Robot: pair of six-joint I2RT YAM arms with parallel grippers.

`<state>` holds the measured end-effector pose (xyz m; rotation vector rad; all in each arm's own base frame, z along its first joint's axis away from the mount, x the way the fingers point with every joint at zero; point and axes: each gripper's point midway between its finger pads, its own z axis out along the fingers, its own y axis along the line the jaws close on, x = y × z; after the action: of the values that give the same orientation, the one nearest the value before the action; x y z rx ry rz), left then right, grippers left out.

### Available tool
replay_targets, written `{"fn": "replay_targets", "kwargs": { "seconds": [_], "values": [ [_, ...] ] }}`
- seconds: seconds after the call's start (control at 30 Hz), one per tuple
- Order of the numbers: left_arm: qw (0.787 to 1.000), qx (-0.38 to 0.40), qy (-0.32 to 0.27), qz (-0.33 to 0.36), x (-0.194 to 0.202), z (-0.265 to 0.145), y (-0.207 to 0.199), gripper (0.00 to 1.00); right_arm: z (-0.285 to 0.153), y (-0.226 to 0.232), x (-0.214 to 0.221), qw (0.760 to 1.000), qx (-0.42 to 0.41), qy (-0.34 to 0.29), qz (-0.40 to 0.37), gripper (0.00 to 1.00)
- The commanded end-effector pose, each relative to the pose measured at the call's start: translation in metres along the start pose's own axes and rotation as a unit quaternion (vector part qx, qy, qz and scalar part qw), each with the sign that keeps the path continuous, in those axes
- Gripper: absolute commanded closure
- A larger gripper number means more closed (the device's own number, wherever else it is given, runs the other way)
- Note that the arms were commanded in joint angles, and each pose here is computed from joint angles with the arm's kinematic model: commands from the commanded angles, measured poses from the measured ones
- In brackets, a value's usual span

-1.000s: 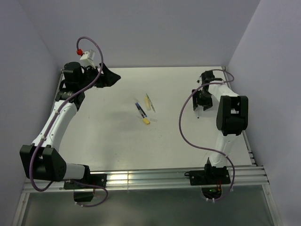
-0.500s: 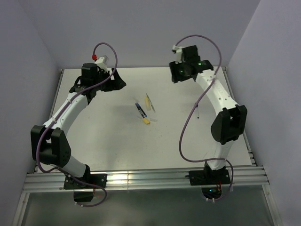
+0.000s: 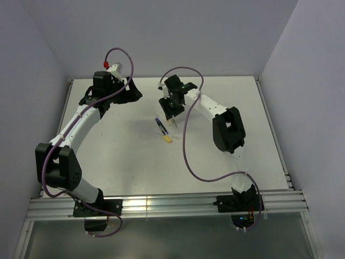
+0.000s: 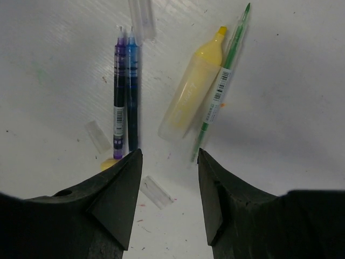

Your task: Insert the pens into the pen caps

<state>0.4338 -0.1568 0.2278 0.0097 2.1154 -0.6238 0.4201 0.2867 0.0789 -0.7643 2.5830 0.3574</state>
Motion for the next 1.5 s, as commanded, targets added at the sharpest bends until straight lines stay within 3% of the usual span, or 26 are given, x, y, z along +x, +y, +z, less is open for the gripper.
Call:
{"fn": "replay_targets", "kwargs": {
  "seconds": [0.0,0.87,1.07,1.2,1.33,1.47],
  "values": [
    [0.999,0.008,-0.035,0.007,-0.026,-0.009,-0.009,0.16,-0.005,0.004,-0.019,1.000,-0.002,-0.022,0.008,0.47],
    [1.000,0.007,-0.021,-0.012,-0.020,-0.001,0.004,0.16,0.057,0.005,0.005,0.999,0.015,0.030,0.035,0.53],
    [1.000,0.002,-0.019,-0.013,-0.019,0.000,0.008,0.16,0.067,0.006,0.010,0.998,0.031,0.038,0.030,0.63],
    [1.000,-0.001,-0.017,-0.021,-0.023,0.000,0.011,0.16,0.063,0.003,0.005,0.998,0.049,0.028,0.028,0.78],
    [0.999,0.031,-0.021,-0.034,-0.033,-0.008,0.005,0.16,0.018,-0.005,-0.027,0.998,0.033,-0.029,0.047,0.97],
    [0.993,0.101,-0.056,-0.034,-0.050,-0.026,-0.016,0.16,-0.043,-0.007,-0.068,0.992,-0.019,-0.117,0.048,1.00]
  ]
}}
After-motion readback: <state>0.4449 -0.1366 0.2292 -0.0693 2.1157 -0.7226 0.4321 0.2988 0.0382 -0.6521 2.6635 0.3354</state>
